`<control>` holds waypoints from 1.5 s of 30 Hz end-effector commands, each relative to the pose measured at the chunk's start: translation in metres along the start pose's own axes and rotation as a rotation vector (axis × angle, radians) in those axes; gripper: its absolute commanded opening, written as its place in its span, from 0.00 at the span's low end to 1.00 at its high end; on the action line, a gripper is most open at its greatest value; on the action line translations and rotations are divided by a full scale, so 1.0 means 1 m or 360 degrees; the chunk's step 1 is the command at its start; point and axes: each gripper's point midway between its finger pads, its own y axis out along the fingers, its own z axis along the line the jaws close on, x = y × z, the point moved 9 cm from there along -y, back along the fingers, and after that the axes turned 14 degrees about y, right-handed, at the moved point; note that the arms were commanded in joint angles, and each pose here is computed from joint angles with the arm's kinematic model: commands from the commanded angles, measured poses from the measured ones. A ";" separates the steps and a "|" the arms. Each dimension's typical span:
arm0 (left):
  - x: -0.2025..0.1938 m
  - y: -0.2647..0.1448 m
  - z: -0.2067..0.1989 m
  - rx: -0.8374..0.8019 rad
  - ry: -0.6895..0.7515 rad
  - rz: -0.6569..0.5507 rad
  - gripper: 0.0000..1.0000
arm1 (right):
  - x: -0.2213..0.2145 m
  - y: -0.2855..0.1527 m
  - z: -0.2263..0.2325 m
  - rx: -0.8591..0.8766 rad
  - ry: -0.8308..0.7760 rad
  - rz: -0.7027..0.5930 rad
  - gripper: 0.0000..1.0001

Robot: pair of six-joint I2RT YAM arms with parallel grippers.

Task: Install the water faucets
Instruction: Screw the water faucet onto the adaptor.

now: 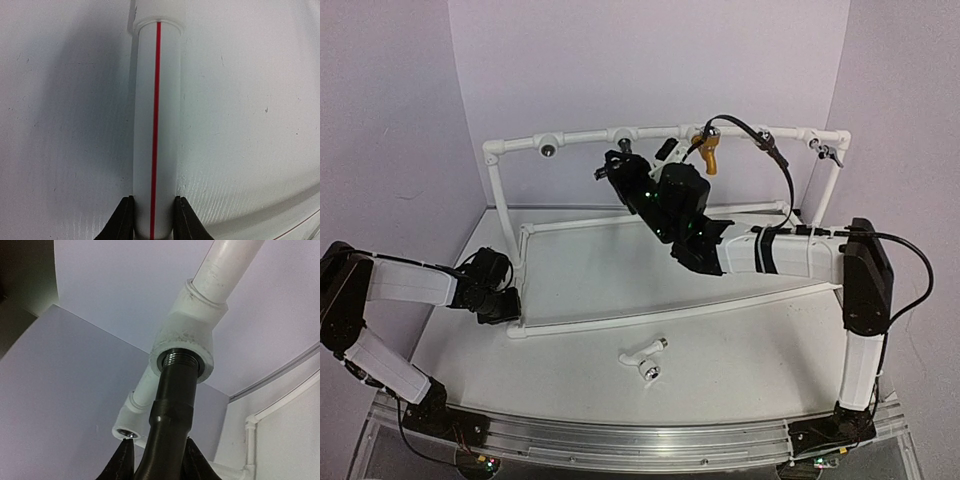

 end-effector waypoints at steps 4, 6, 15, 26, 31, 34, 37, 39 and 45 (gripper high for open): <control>-0.004 0.005 -0.007 -0.0095 -0.0022 0.0046 0.00 | 0.036 -0.003 0.052 0.0529 0.0394 0.0000 0.29; -0.004 0.005 -0.007 -0.0095 -0.0025 0.0044 0.00 | 0.037 -0.012 0.043 0.0442 0.0287 -0.0012 0.52; -0.003 0.008 -0.007 -0.0090 -0.0019 0.0065 0.00 | 0.040 -0.045 0.021 -0.0017 -0.0187 0.0140 0.98; -0.003 0.010 -0.007 -0.0079 -0.0020 0.0071 0.00 | 0.024 -0.077 0.027 -0.0345 -0.1585 0.0620 0.98; -0.003 0.010 -0.007 -0.0080 -0.0019 0.0072 0.00 | 0.012 -0.093 0.027 -0.0377 -0.2504 0.0682 0.98; -0.003 0.009 -0.007 -0.0079 -0.0019 0.0065 0.00 | -0.004 -0.094 0.026 -0.0374 -0.2915 0.0694 0.98; -0.003 0.009 -0.008 -0.0088 -0.0015 0.0065 0.00 | -0.013 -0.083 0.029 -0.0433 -0.3266 0.0534 0.98; -0.002 0.008 -0.009 -0.0108 -0.0004 0.0062 0.00 | -0.012 -0.076 0.032 -0.0476 -0.3395 0.0399 0.98; 0.003 0.003 -0.024 -0.0275 0.0109 0.0011 0.00 | -0.010 -0.067 0.050 -0.0433 -0.3484 0.0202 0.98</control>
